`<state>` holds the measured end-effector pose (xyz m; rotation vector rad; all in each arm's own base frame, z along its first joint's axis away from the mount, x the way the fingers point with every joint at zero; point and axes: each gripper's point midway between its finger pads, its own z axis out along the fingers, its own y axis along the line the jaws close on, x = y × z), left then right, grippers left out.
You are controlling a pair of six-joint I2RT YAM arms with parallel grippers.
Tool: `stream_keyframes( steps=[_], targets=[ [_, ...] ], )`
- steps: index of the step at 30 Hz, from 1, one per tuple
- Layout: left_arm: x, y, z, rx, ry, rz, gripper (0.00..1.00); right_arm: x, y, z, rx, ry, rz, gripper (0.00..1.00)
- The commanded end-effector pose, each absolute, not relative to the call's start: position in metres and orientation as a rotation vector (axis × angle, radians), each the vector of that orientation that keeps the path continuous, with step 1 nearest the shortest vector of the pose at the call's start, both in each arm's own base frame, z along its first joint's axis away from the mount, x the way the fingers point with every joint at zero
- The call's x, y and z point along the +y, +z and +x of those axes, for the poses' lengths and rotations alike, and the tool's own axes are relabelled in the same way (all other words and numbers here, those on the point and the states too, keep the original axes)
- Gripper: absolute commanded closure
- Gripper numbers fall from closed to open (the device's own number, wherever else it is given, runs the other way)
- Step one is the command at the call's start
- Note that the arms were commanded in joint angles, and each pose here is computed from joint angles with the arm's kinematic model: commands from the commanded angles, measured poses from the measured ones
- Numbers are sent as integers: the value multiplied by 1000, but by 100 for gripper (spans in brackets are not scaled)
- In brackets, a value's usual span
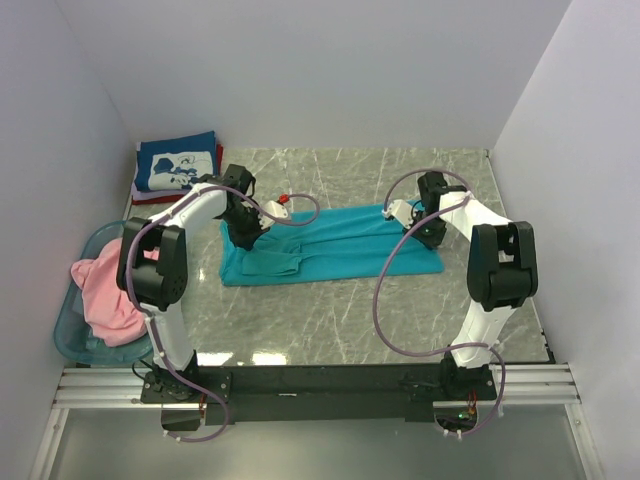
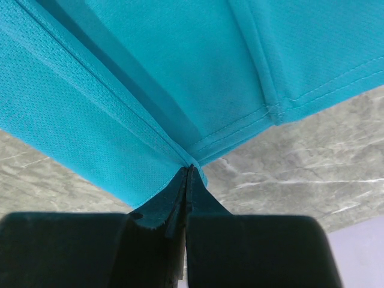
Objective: Fold and stack the t-shirts
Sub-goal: Fold the tshirt
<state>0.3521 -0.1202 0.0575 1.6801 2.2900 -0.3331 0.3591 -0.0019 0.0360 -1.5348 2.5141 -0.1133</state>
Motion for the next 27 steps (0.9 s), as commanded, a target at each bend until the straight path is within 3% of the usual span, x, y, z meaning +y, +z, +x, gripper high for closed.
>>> stream_keyframes(
  steps=[1, 20, 22, 23, 24, 25, 27],
  targets=[
    [-120, 62, 363, 2253, -305, 1694, 99, -8, 50, 380, 2474, -183, -1502, 100],
    [-109, 55, 372, 2283, -277, 1646, 99, -9, 46, 388, 2478, -201, -1484, 100],
    [-109, 55, 373, 2286, -272, 1639, 93, -9, 45, 390, 2481, -208, -1481, 100],
    [-109, 55, 374, 2289, -269, 1624, 89, -10, 44, 391, 2490, -214, -1458, 98],
    [-108, 56, 376, 2288, -262, 1612, 81, -10, 46, 395, 2489, -222, -1438, 91],
    [-109, 58, 377, 2293, -269, 1593, 76, -10, 49, 396, 2496, -221, -1405, 77],
    [-104, 66, 379, 2309, -292, 1536, 65, -15, 61, 402, 2505, -217, -1337, 67]
  ],
)
